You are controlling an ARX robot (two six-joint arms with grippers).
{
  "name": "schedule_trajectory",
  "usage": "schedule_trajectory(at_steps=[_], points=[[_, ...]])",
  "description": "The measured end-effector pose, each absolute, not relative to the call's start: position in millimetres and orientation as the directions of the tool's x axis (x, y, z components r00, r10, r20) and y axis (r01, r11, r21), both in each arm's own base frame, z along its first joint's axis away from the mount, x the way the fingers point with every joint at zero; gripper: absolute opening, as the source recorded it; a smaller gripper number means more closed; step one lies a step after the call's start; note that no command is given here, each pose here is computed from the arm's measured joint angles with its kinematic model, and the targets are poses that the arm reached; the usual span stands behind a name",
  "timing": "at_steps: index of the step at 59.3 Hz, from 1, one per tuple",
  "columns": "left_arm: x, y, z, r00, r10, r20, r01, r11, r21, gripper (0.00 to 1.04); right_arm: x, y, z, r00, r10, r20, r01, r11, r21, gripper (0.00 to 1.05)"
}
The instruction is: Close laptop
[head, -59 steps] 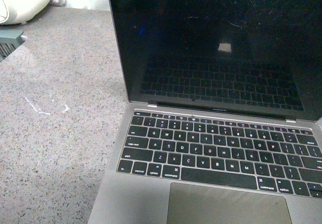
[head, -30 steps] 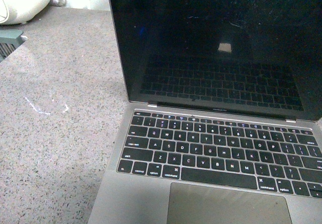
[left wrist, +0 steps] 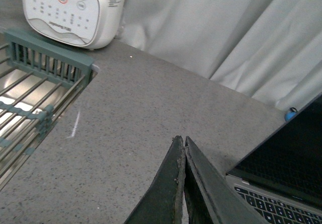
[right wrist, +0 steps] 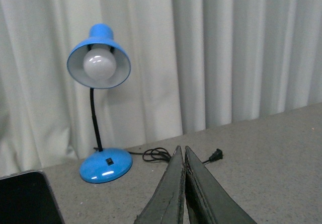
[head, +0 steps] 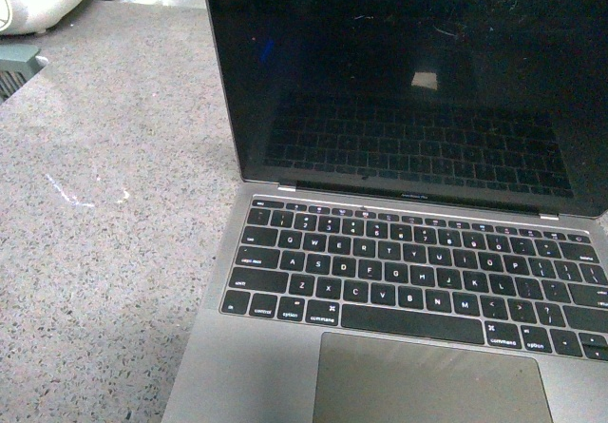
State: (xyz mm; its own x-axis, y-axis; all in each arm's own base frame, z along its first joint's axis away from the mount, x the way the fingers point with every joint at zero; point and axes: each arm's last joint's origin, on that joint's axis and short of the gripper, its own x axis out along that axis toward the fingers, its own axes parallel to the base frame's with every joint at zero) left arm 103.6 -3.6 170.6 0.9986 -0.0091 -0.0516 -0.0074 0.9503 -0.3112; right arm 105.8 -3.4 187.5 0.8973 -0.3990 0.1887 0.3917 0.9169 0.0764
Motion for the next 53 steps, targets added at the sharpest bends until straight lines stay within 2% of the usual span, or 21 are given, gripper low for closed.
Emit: schedule_trajectory(at_steps=[10,25,32,45,53], points=[[124.1,-5.4,185.6,0.996,-0.085,-0.023,0.074,0.949,-0.307,0.04,131.9,-10.8,188.1,0.949,-0.29,0.124,0.292,0.957,0.01,0.01],[175.3,-1.8,226.5,0.992,-0.128,0.015,0.127,0.951,-0.283,0.04,194.8,-26.2,227.0,0.993,-0.088,0.081,0.095,0.991,-0.093,0.01],[201.8,-1.2,245.3,0.989,-0.15,0.02,0.15,0.95,-0.275,0.04,224.5,-31.2,246.1,0.998,0.003,0.065,0.006,0.989,-0.149,0.01],[239.6,-4.8,272.6,0.979,-0.203,0.034,0.205,0.946,-0.25,0.04,272.5,-36.1,271.5,0.994,0.108,0.012,-0.103,0.974,-0.201,0.01],[259.9,-9.9,281.1,0.971,-0.238,0.013,0.235,0.943,-0.235,0.04,306.9,-35.0,278.8,0.981,0.188,-0.054,-0.195,0.96,-0.202,0.01]])
